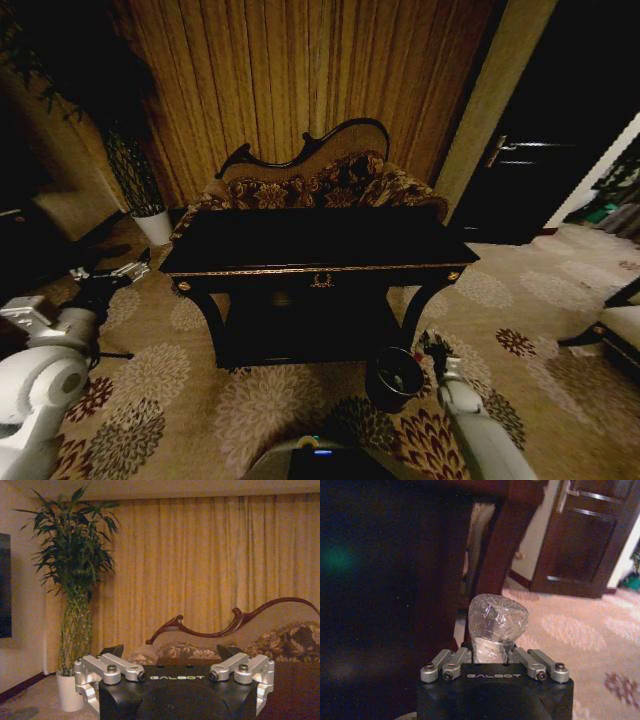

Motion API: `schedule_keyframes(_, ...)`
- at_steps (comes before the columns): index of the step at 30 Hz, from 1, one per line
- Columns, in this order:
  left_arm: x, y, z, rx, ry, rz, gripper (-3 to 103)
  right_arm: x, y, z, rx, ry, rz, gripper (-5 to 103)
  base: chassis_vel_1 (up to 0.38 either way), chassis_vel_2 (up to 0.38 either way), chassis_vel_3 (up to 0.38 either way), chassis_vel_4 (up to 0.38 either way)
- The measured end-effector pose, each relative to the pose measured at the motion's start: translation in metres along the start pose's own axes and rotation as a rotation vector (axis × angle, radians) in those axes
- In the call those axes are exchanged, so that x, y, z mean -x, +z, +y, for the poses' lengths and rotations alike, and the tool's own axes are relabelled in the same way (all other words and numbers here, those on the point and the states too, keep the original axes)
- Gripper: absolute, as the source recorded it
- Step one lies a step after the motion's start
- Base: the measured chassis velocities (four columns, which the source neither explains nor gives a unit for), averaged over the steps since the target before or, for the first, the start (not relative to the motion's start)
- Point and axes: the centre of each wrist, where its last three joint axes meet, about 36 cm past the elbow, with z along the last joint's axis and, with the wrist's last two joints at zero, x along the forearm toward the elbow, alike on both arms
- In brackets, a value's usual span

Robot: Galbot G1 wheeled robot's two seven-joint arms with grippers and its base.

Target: Move to the front of the table and place the trash on the table into the trash bin.

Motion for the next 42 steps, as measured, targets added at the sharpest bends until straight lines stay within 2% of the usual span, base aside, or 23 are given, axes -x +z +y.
schedule_keyframes(4, -0.002, 0.001, -0.002, -0.002, 0.003, 0.002, 100, -0.003, 0.016, 0.006, 0.021, 0.013, 0.015, 27, 0.000, 0.000, 0.000, 0.000)
schedule_keyframes(11, -0.002, 0.001, -0.002, -0.002, 0.003, 0.002, 100, -0.005, 0.020, 0.011, 0.036, 0.019, 0.006, 27, 0.000, 0.000, 0.000, 0.000)
schedule_keyframes(13, -0.002, 0.000, -0.002, 0.000, 0.004, 0.002, 100, -0.006, 0.019, 0.014, 0.041, 0.020, 0.003, 37, 0.000, 0.000, 0.000, 0.000)
schedule_keyframes(14, -0.002, 0.000, -0.002, 0.000, 0.004, 0.002, 100, -0.006, 0.019, 0.014, 0.041, 0.020, 0.003, 37, 0.000, 0.000, 0.000, 0.000)
schedule_keyframes(16, -0.002, -0.001, -0.001, 0.003, 0.003, 0.001, 100, -0.007, 0.019, 0.015, 0.043, 0.019, 0.001, 47, 0.000, 0.000, 0.000, 0.000)
schedule_keyframes(17, -0.002, -0.001, -0.001, 0.003, 0.003, 0.001, 100, -0.007, 0.019, 0.015, 0.043, 0.019, 0.001, 47, 0.000, 0.000, 0.000, 0.000)
schedule_keyframes(20, -0.002, -0.001, -0.001, 0.006, 0.003, 0.000, 100, -0.008, 0.017, 0.014, 0.044, 0.020, -0.002, 63, 0.000, 0.000, 0.000, 0.000)
schedule_keyframes(22, -0.002, -0.001, -0.001, 0.005, 0.003, -0.001, 100, -0.008, 0.016, 0.014, 0.044, 0.020, -0.003, 63, 0.000, 0.000, 0.000, 0.000)
schedule_keyframes(24, -0.002, -0.001, 0.000, 0.005, 0.003, 0.000, 100, -0.008, 0.015, 0.012, 0.042, 0.020, -0.003, 74, 0.000, 0.000, 0.000, 0.000)
schedule_keyframes(25, -0.002, -0.001, 0.000, 0.005, 0.003, 0.000, 100, -0.008, 0.015, 0.012, 0.041, 0.020, -0.003, 74, 0.000, 0.000, 0.000, 0.000)
schedule_keyframes(26, -0.002, -0.001, 0.000, 0.004, 0.003, 0.000, 100, -0.008, 0.015, 0.011, 0.040, 0.020, -0.003, 85, 0.000, 0.000, 0.000, 0.000)
schedule_keyframes(29, -0.002, -0.001, 0.000, 0.004, 0.003, 0.001, 100, -0.009, 0.015, 0.010, 0.038, 0.020, -0.001, 85, 0.000, 0.000, 0.000, 0.000)
schedule_keyframes(30, -0.002, -0.001, 0.000, 0.005, 0.003, 0.002, 100, -0.010, 0.014, 0.009, 0.037, 0.020, 0.002, 95, 0.000, 0.000, 0.000, 0.000)
schedule_keyframes(34, -0.003, -0.001, -0.001, 0.006, 0.005, 0.002, 100, -0.011, 0.013, 0.008, 0.038, 0.020, 0.005, 100, 0.000, 0.000, 0.000, 0.000)
schedule_keyframes(42, -0.004, -0.002, -0.002, 0.007, 0.009, 0.001, 100, -0.013, 0.013, 0.002, 0.037, 0.025, 0.008, 100, 0.000, 0.000, 0.000, 0.000)
